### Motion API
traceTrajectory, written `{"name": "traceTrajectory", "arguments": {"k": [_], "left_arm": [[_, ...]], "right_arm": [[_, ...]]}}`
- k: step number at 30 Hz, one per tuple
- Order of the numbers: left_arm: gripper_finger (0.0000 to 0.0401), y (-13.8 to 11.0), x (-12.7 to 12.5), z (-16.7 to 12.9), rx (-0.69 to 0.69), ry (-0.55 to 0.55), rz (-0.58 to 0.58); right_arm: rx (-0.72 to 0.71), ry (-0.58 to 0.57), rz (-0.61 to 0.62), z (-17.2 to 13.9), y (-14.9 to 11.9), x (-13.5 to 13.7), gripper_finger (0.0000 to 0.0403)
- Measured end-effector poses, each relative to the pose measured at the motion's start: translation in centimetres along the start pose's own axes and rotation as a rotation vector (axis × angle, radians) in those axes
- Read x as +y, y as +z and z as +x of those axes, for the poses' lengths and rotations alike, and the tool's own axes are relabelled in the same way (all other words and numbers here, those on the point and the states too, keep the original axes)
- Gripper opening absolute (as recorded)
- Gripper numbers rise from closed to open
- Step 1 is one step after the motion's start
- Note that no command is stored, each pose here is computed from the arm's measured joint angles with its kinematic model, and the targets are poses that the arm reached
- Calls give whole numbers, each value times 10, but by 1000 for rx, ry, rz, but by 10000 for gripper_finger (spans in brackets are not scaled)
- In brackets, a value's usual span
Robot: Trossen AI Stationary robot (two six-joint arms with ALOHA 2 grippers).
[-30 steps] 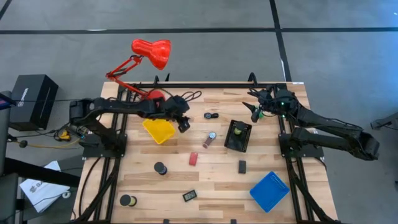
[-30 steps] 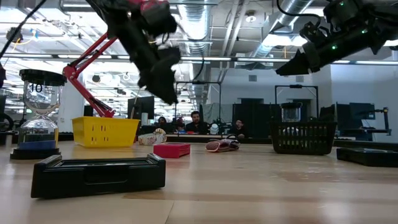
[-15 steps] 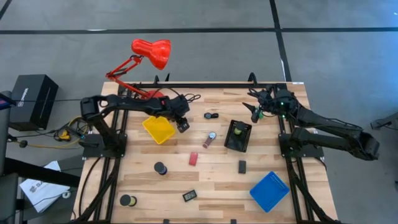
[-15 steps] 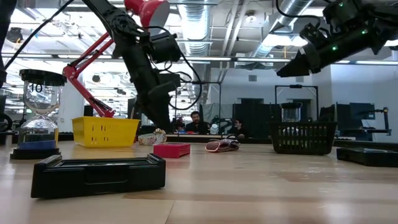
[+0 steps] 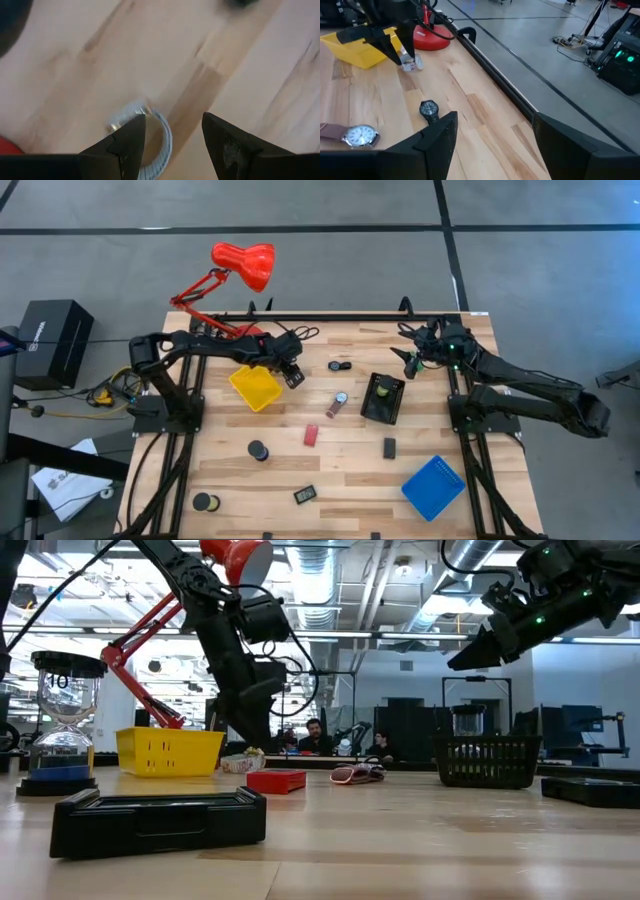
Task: Pick & Place Office items
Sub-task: Put the white wristwatch into the yellow bin
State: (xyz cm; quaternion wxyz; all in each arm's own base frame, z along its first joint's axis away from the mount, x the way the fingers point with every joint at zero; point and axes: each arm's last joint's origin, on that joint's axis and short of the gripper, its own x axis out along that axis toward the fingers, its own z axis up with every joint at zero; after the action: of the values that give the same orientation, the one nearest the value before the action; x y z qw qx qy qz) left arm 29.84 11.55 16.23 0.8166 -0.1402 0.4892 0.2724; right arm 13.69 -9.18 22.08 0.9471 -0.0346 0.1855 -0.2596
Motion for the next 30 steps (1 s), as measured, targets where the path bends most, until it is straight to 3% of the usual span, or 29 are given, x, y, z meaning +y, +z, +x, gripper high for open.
{"name": "traceTrajectory", "arguments": {"k": [14, 19, 27, 30], "left_arm": [[190, -1, -4, -9, -2, -9, 9], [190, 0, 2, -10, -6, 1, -84], [190, -26, 7, 3, 63, 23, -140], [190, -24, 6, 5, 9, 18, -117]], "right_arm": [[0, 0, 0, 0, 0, 0, 249], [-1, 0, 0, 0, 0, 0, 249], [-1, -1, 0, 0, 0, 0, 249], [-2, -1, -8, 0, 0, 0, 249]]}}
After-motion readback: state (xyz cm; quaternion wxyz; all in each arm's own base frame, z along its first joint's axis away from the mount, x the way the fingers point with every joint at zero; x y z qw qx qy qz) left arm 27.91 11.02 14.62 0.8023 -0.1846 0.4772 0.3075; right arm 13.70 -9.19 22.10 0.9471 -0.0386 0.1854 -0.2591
